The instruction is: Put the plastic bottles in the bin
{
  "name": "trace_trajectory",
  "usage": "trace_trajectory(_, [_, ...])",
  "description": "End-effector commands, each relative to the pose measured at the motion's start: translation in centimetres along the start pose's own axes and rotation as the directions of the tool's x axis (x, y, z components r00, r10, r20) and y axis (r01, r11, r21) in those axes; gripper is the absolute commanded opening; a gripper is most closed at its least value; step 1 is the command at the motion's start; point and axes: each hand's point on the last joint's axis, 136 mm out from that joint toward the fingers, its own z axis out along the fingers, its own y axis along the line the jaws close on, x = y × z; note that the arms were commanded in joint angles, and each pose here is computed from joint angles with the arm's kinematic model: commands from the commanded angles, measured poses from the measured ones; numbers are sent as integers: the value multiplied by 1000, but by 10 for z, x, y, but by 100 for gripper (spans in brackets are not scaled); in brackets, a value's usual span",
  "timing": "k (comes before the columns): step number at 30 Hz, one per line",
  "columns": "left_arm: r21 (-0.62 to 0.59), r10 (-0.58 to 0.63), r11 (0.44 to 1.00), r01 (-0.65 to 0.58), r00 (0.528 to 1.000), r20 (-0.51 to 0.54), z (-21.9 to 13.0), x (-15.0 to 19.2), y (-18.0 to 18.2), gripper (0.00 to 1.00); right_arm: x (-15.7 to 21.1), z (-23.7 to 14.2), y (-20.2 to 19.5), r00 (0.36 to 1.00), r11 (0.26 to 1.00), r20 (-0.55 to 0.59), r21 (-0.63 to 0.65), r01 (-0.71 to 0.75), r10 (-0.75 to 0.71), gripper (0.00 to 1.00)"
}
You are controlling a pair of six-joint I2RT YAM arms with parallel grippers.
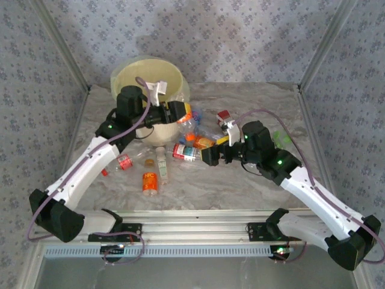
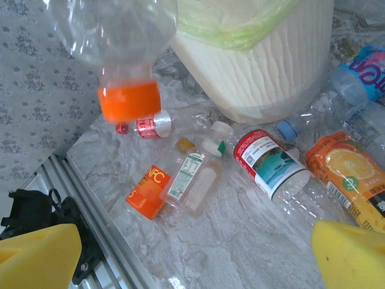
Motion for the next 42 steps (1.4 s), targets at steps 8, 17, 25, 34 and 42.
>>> trace_trajectory(8, [-144,149,981,-127,976,157,-36,-84,11,43,-25,-24,-16,994,989,113,149,-23,6,100])
trace_trajectory(17, [-270,200,954,-130,947,250,-53,-136,42,44,-44,-43,-46,972,940,230,321,-117,42,100])
trace_trajectory(25, [-366,218,923,-117,944,247,-54,-150,86,44,-52,-46,-57,966,910,250,381,-165,70,99])
trace_trajectory(34, [-415,234,901,-127,948,217,-55,-161,114,45,-52,-33,-67,967,900,241,399,-179,85,99])
trace_trajectory(42, [-453,259,878,-155,950,175,-42,-168,136,46,-51,-27,-59,976,920,203,360,-154,84,100])
